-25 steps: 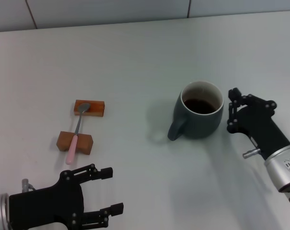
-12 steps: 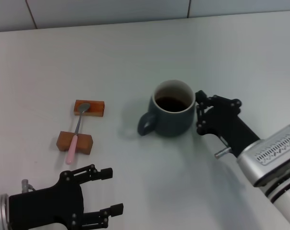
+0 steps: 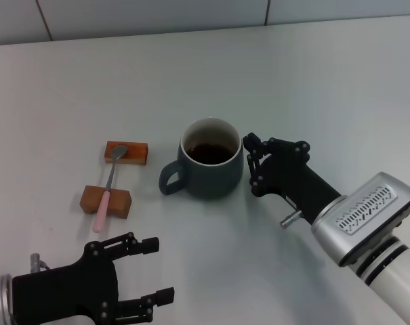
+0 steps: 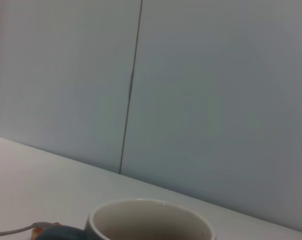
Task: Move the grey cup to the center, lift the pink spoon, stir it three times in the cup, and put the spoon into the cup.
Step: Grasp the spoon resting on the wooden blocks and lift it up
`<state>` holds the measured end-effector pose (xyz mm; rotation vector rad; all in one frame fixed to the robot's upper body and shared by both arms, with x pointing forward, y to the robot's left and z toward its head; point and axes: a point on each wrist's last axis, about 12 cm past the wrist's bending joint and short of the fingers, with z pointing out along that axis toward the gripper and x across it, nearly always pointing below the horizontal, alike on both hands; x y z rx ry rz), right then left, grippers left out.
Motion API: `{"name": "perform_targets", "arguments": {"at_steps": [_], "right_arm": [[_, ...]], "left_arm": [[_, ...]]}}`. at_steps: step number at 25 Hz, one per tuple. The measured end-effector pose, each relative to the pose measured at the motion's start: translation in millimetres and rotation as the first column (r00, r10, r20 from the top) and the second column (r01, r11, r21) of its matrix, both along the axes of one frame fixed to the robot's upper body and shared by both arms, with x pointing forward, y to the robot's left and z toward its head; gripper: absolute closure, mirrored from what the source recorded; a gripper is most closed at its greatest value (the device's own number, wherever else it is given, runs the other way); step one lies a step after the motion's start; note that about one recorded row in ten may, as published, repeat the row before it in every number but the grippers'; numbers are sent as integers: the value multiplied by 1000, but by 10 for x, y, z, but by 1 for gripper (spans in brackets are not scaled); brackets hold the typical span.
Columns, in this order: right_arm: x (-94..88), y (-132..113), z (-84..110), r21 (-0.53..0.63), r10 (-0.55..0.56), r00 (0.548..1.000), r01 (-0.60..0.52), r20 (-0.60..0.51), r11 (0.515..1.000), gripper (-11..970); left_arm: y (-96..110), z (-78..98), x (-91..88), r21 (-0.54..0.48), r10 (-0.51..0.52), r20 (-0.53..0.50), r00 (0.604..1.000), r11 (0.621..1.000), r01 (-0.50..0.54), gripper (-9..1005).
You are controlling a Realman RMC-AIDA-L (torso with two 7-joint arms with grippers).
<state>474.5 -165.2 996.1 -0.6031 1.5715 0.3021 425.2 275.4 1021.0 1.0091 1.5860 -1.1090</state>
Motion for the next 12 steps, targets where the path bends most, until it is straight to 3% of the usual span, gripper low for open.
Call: {"name": "perform_targets", "arguments": {"at_steps": [2,5,8,9,10,11,12], "right_arm": [[-5,-13,3,7,-11,1000,11,3,1000,924],[-106,-243,44,87,-132,989,126,62,988,919],[-182,-387,85,145,-144,983,128,109,981,903],[-226,-438,110,166,-94,986,71,139,984,897],[-326,-530,157,191,70,981,-106,183,976,892],[-326,-530,157,191,70,981,-106,183,976,887],[-362,-580,170,196,150,971,-186,186,963,881]], "left_arm": [[0,0,1,0,0,0,1000,1000,0,216],[0,0,1,0,0,1,1000,1000,0,217],[0,-1,2,1,1,1,1000,1000,-1,217],[1,-2,1,2,1,3,1000,1000,-1,217],[2,-2,1,2,2,4,1000,1000,-2,218],[4,-3,-2,3,3,8,1000,1000,-3,218],[6,-2,-2,3,4,11,1000,1000,-4,218]]}}
